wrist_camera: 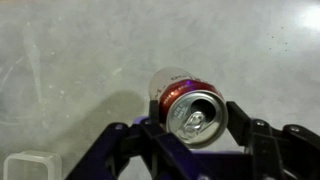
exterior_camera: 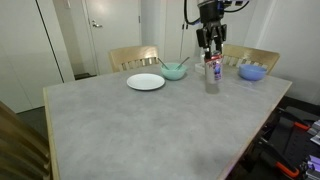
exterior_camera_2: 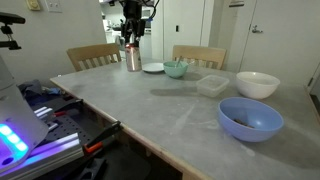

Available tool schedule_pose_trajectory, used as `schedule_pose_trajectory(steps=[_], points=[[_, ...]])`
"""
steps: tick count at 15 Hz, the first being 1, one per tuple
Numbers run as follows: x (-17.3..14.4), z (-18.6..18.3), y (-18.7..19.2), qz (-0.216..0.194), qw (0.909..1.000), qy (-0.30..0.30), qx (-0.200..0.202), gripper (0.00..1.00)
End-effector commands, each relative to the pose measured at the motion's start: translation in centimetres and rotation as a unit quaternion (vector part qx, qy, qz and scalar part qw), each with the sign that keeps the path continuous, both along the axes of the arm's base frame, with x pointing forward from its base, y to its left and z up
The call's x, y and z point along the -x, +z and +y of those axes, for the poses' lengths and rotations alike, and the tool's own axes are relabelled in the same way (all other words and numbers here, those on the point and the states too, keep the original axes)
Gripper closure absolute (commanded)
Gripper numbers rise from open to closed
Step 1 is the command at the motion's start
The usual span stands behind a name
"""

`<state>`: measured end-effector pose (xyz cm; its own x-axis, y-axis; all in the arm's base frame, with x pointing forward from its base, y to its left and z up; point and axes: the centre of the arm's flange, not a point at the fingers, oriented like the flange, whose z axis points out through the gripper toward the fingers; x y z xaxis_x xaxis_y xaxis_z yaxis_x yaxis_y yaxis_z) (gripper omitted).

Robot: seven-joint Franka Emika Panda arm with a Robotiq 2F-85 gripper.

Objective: Move the can to the left side of the table

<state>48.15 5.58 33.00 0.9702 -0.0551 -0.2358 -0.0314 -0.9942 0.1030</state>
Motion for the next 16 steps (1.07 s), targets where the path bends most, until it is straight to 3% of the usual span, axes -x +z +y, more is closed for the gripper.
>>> schedule_pose_trajectory(steps=[1, 2, 3, 6, 9, 13, 16], points=[[0.0, 0.0, 0.0, 0.000, 1.0000, 0.000, 0.000, 0.33], [0.0, 0.0, 0.0, 0.000, 1.0000, 0.000, 0.000, 0.33], [0.0, 0.0, 0.0, 0.000, 1.0000, 0.000, 0.000, 0.58], [-0.3, 0.9, -0.9, 0.010, 0.9998, 0.013, -0.007, 0.58], [-2.3, 4.9, -2.4, 0.025, 0.9969, 0.072, -0.022, 0.58], [-4.9, 15.3, -4.7, 0.051, 0.9808, 0.185, -0.033, 0.58], [-7.5, 22.4, -6.3, 0.055, 0.9617, 0.266, -0.034, 0.58]])
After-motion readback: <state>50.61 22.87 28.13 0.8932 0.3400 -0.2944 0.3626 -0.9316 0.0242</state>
